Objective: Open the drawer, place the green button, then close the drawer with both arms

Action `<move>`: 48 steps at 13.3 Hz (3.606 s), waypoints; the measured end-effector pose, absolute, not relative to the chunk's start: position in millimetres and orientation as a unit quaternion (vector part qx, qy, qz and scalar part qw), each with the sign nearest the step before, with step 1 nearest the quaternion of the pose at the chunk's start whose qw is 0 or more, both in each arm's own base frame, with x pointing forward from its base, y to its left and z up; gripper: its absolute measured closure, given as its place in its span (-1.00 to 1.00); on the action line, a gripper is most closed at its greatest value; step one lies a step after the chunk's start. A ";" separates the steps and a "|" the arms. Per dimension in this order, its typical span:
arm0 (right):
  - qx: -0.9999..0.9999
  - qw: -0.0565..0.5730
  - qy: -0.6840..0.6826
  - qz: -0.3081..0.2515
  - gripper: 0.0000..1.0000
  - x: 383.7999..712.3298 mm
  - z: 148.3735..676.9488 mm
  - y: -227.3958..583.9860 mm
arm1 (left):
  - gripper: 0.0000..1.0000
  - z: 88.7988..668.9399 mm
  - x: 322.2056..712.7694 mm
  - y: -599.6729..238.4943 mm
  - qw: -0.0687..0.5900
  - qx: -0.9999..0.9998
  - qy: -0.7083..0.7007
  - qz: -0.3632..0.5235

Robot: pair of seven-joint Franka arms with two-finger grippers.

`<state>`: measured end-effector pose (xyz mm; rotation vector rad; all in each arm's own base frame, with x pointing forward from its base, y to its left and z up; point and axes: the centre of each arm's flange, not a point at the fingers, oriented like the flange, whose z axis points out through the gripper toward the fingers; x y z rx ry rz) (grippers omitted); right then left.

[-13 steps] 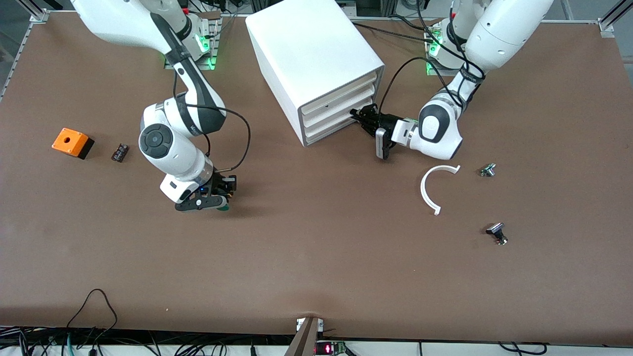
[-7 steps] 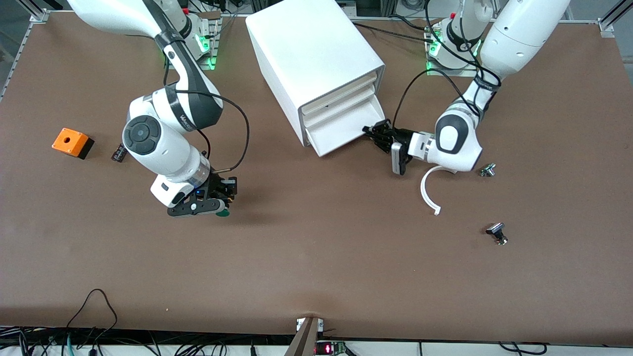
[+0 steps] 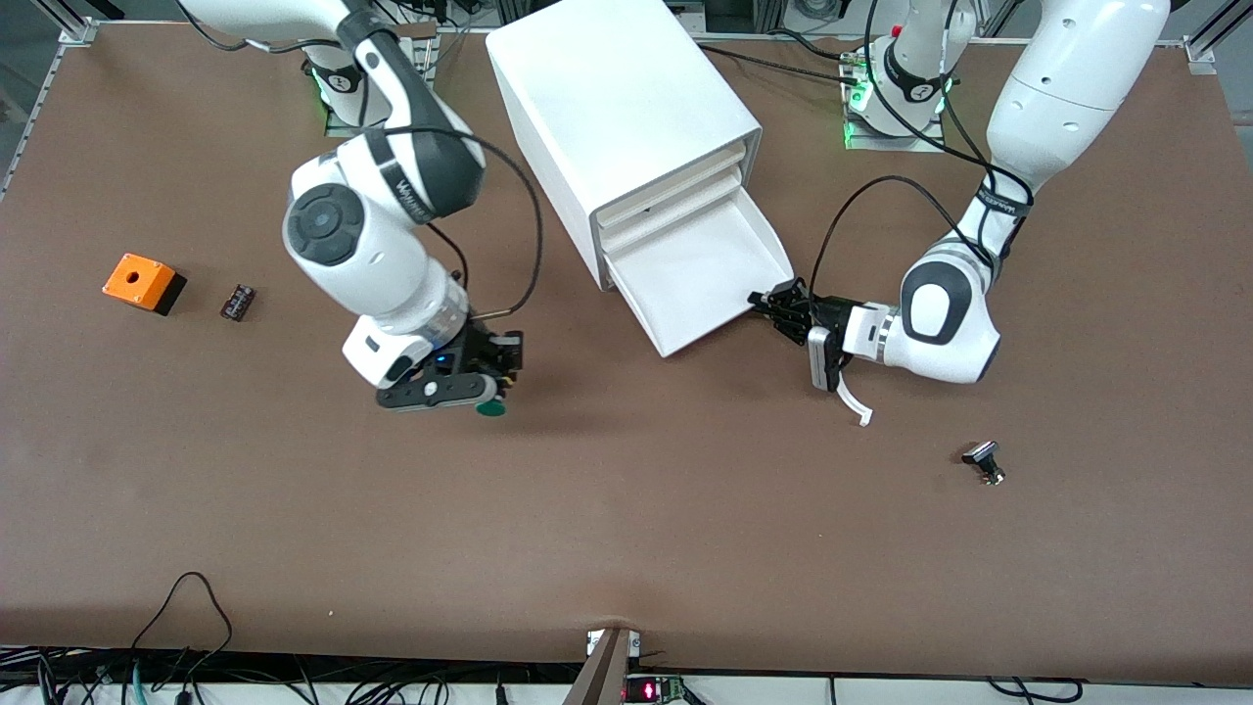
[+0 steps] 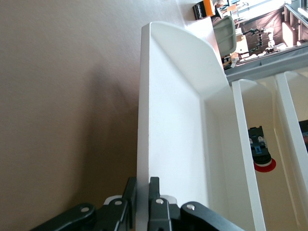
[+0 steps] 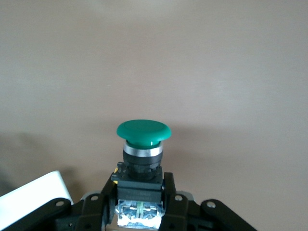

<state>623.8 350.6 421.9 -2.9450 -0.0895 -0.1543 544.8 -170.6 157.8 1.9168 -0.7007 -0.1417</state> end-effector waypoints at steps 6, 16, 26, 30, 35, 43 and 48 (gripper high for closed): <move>-0.992 0.097 -0.011 -0.076 0.19 572.6 417.0 455.1 | 0.44 161.9 557.7 -164.9 0.491 0.805 -0.324 -0.072; -0.993 0.053 0.027 -0.101 0.19 442.8 335.6 598.0 | -1.00 273.7 619.9 -150.7 0.384 0.852 -0.311 -0.171; -0.994 0.050 0.021 -0.090 -0.12 423.3 292.7 616.6 | -1.00 371.3 647.9 -150.9 0.102 0.947 -0.185 -0.244; -0.991 0.068 0.029 -0.108 -0.59 437.8 318.6 620.9 | -1.00 342.7 664.2 -119.9 0.077 0.958 -0.146 -0.234; -0.990 0.015 0.054 -0.131 -0.98 498.5 377.5 580.3 | -1.00 331.4 669.5 -130.6 -0.007 0.963 -0.155 -0.222; -0.996 -0.013 -0.014 -0.085 -0.99 622.2 446.7 399.0 | -0.89 316.3 652.5 -172.3 0.017 0.965 0.064 -0.254; -0.998 -0.017 -0.016 -0.051 -0.99 654.2 466.3 261.3 | -0.85 300.2 625.1 -261.5 -0.006 0.973 0.158 -0.168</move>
